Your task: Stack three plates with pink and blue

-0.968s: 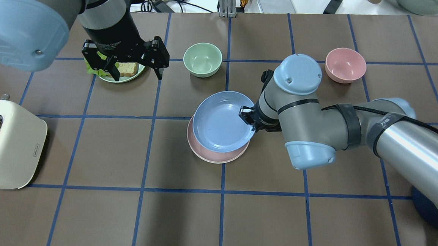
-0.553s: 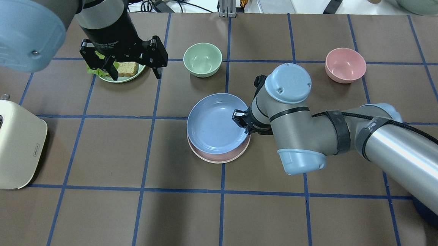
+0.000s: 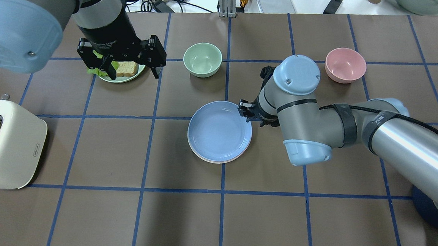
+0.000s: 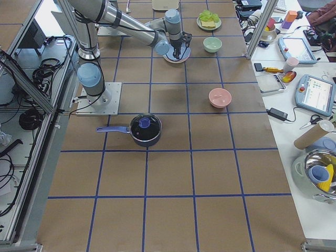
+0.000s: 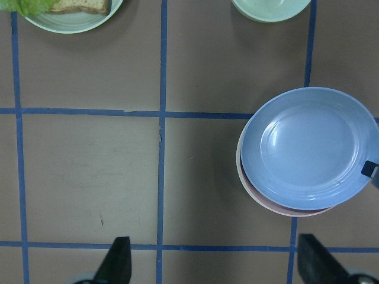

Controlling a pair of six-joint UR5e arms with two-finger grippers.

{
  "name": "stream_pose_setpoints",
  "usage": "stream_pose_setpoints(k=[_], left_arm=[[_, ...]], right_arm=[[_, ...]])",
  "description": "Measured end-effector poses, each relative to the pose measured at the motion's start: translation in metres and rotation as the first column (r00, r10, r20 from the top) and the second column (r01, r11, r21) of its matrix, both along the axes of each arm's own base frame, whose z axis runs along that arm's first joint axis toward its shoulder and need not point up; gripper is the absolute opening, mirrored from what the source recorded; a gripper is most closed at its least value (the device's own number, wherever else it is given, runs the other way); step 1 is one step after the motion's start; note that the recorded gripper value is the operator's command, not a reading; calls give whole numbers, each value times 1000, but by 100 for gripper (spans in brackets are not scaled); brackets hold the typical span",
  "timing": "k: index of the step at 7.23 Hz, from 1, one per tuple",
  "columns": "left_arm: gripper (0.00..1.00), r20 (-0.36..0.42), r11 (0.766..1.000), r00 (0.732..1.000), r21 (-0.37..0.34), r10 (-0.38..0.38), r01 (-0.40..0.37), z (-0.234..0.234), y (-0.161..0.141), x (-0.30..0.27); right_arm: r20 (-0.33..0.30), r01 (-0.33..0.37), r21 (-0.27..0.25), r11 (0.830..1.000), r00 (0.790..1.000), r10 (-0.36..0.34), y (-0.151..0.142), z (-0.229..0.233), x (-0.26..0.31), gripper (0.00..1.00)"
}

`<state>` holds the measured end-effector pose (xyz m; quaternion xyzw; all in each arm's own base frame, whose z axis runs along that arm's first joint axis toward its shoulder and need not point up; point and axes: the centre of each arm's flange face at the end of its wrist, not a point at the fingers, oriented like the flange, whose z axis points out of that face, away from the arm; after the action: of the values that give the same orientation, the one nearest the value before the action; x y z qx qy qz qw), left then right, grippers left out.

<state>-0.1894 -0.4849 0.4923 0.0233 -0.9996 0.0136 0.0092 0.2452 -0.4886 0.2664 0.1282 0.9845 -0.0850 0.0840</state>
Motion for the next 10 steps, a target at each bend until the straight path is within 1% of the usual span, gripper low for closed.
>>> stream_pose_setpoints(k=[1,3,4,5,6,8,9,10], left_arm=[[100,0,1000,1000,-1,1,-1,0,0,0],[100,0,1000,1000,-2,1,-1,1,0,0],[100,0,1000,1000,-2,0,0,1,0,0],[100,1,1000,1000,-2,0,0,1,0,0],[100,1,1000,1000,-3,0,0,1,0,0],[100,0,1000,1000,-3,0,0,1,0,0],[100,1,1000,1000,-3,0,0,2,0,0],[100,1,1000,1000,-4,0,0,2,0,0]], right_arm=[[-10,3,-1,1000,1000,-3,-23,21,-17,81],[-61,-20,42,999,998,23,-65,78,-55,96],[-101,-43,59,997,994,49,-78,110,-77,100],[-137,-72,73,995,987,81,-81,142,-96,100],[-159,-92,76,993,982,103,-76,169,-109,100],[-171,-106,75,992,978,117,-48,214,-115,100],[-172,-109,69,992,978,120,-36,228,-114,100],[-170,-112,67,991,978,122,-30,235,-113,100]])
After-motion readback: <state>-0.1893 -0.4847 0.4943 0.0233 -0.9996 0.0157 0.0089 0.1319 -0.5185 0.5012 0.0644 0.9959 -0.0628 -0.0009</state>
